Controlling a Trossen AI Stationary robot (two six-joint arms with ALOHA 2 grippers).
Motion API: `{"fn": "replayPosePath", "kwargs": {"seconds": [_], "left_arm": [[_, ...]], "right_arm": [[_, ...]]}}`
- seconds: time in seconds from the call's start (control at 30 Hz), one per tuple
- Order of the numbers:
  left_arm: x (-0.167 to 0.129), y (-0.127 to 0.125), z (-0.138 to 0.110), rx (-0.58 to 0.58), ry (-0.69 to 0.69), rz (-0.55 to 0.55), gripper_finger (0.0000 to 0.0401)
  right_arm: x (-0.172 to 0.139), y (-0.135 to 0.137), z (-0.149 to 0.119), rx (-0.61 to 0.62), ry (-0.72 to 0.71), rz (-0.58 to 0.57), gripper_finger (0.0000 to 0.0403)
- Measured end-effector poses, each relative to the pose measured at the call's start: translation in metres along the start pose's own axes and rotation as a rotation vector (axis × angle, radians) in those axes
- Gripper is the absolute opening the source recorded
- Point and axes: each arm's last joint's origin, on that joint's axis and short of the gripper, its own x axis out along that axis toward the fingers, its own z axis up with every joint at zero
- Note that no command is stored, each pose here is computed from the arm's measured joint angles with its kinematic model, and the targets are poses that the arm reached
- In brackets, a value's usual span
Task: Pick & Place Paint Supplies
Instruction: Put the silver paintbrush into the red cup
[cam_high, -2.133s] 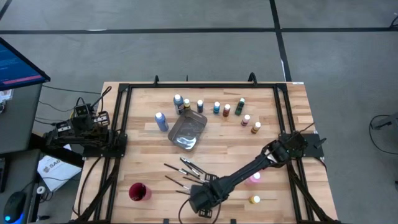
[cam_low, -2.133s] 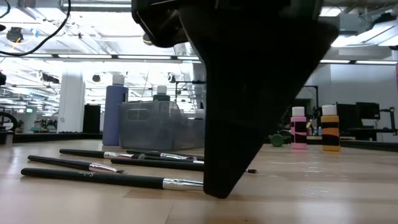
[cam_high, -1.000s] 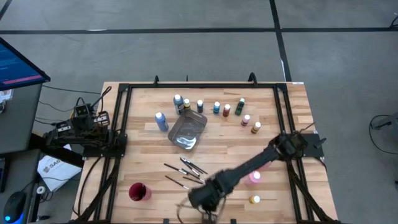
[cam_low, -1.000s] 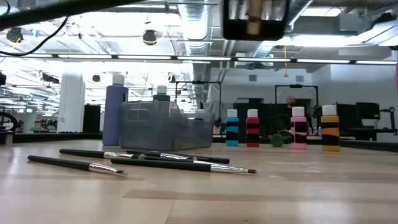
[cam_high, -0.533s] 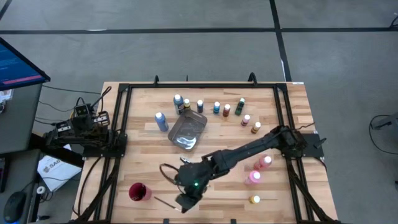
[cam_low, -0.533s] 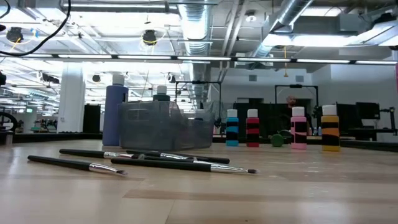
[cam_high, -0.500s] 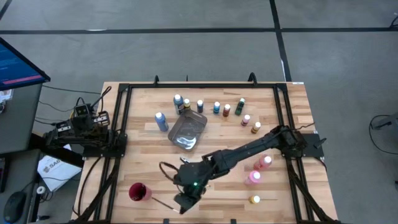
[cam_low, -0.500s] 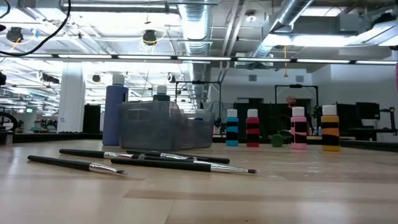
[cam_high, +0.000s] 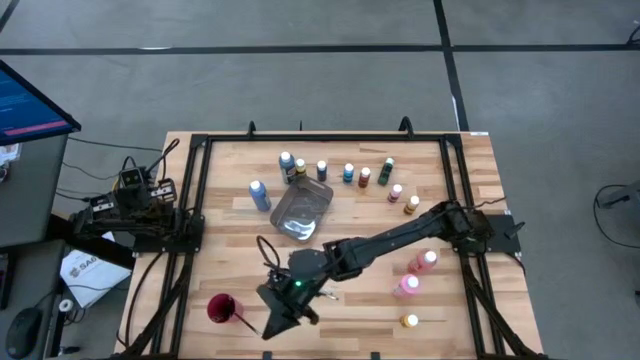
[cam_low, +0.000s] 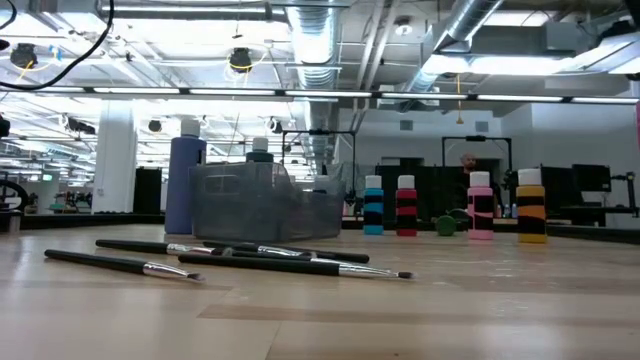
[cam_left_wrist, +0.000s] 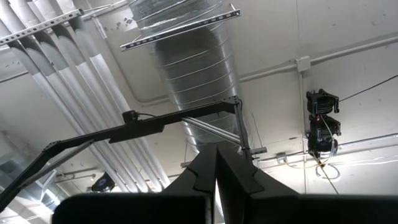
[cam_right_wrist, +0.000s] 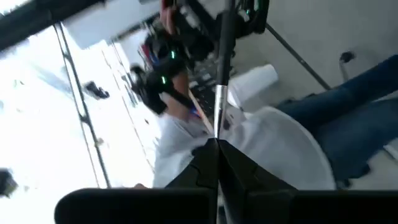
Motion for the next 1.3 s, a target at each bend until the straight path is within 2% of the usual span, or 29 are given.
{"fn": "replayPosePath", "kwargs": {"seconds": [0.17,0.57,1.1,1.3], "left_arm": [[0.000,0.000,0.000,0.000,0.000,0.000,0.0003],[0.000,0.000,0.000,0.000,0.000,0.000,0.0003],[0.000,0.000,0.000,-0.001,0.000,0.000,0.0003],[0.000,0.000,0.000,-0.001,0.000,0.000,0.0003]], "right_arm": [[0.010,-0.005,0.015,0.066,-0.009,0.086,0.0000],[0.015,-0.021,0.047,0.109,-0.053,0.085,0.0000],[0.019,-0.029,0.053,0.174,-0.082,0.073,0.0000],[0.020,-0.030,0.052,0.294,-0.117,0.098,0.0000]]}}
